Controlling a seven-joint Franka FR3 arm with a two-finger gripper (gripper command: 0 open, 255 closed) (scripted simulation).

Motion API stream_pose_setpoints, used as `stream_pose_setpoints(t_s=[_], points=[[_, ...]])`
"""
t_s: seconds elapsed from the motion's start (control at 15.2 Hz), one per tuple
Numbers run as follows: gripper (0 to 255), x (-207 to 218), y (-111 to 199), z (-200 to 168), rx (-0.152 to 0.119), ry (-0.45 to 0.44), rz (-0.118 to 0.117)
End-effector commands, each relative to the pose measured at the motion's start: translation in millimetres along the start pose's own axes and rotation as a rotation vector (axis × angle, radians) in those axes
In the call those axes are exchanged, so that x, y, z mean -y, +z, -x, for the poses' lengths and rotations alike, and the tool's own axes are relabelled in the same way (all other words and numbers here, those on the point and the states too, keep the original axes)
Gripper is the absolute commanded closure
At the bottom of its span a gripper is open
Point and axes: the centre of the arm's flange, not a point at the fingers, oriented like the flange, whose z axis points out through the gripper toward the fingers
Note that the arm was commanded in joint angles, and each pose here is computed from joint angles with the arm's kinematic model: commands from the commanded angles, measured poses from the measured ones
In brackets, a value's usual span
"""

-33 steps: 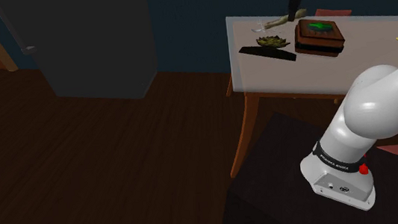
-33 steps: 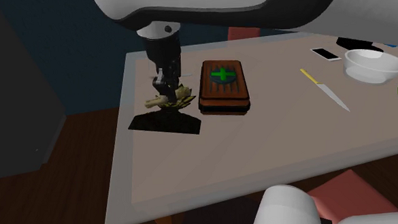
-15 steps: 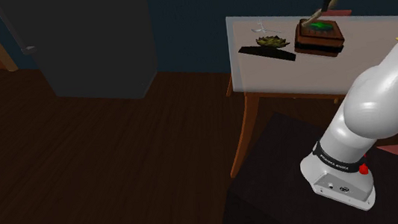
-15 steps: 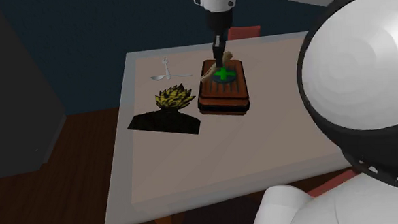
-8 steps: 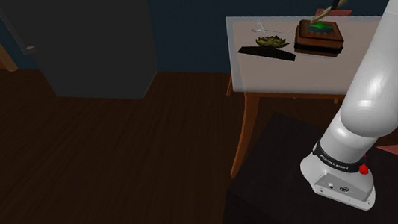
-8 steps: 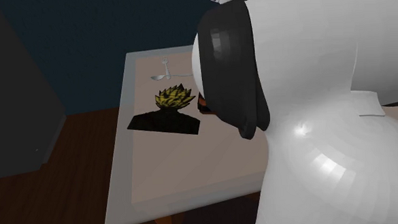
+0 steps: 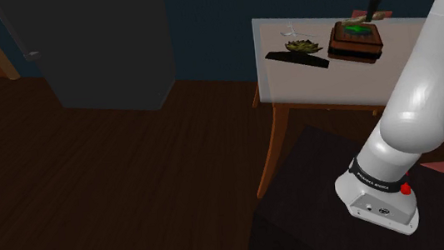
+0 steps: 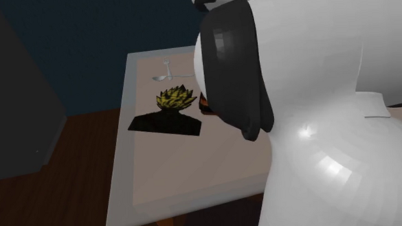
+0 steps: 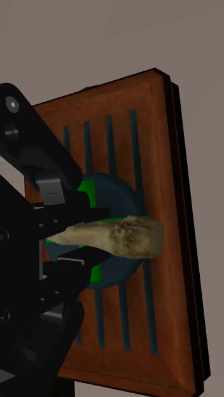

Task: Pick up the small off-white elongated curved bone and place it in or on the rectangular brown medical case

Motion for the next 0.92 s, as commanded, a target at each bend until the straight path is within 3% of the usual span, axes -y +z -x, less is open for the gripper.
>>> stream_pose_setpoints(t_s=[0.0, 0.2, 0.73, 0.79, 0.86], points=[[255, 0, 11, -1, 0.0, 0.0, 0.0], [255, 1, 28, -1, 0.0, 0.0, 0.0], [255, 1, 28, -1, 0.0, 0.0, 0.0], [0, 0, 28, -1, 0.0, 0.0, 0.0], [0, 0, 28, -1, 0.0, 0.0, 0.0]])
